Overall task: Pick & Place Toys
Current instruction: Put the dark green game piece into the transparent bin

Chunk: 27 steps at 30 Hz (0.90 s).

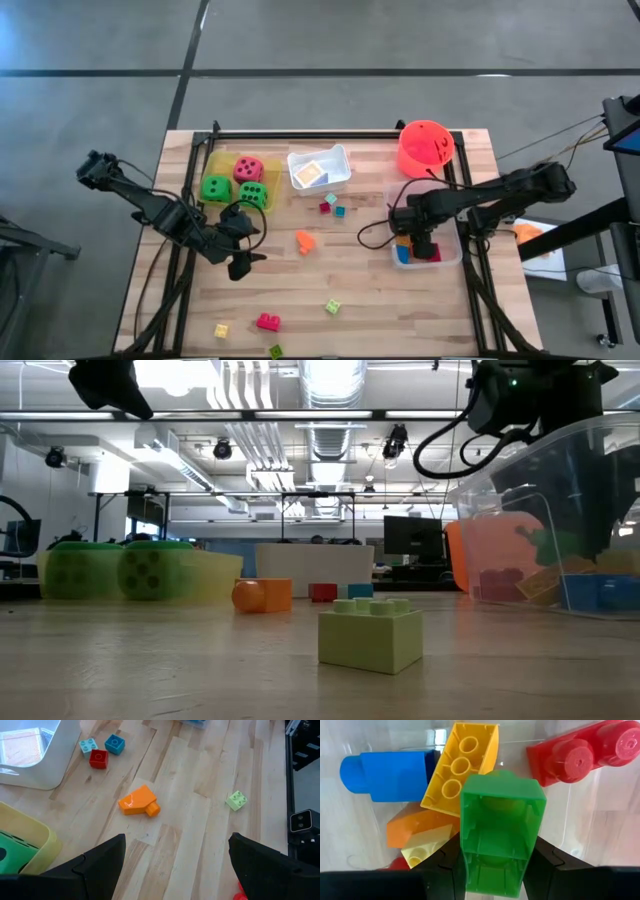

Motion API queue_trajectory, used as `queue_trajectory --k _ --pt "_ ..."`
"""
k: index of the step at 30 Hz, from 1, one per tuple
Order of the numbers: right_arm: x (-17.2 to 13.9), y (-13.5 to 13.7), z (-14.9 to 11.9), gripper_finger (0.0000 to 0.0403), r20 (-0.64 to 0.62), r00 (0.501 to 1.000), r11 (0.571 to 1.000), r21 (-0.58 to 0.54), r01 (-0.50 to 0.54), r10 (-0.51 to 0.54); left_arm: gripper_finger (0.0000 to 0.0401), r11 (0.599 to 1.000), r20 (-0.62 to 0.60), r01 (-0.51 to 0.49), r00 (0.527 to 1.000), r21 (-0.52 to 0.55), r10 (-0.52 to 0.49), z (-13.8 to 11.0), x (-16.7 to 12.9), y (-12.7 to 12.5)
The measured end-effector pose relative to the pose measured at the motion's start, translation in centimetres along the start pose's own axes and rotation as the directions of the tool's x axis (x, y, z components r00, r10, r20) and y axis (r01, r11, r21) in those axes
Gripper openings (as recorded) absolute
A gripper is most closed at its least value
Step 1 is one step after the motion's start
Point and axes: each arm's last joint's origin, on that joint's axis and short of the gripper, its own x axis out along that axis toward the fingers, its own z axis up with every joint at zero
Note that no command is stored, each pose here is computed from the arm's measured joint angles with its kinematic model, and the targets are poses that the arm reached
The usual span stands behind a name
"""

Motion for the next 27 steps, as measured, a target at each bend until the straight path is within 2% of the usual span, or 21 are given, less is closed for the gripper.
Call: queue_trajectory --k 12,20,27 --pt "0.04 0.01 0.02 0.0127 -0.003 1.0 1.0 0.0 -0.002 0.002 0.0342 1.0 0.0 0.0 1.0 0.0 0.0 0.0 0.0 0.0" --pt "0.04 -0.01 0.02 0.0213 -0.002 1.0 1.0 0.004 0.003 -0.003 0.0342 1.0 0.0 0.0 1.0 0.0 0.0 0.0 0.0 0.0" --pt "0.04 -0.01 0.01 0.0262 -0.003 1.0 1.0 0.004 0.004 -0.004 0.0342 1.0 0.0 0.0 1.0 0.0 0.0 0.0 0.0 0.0"
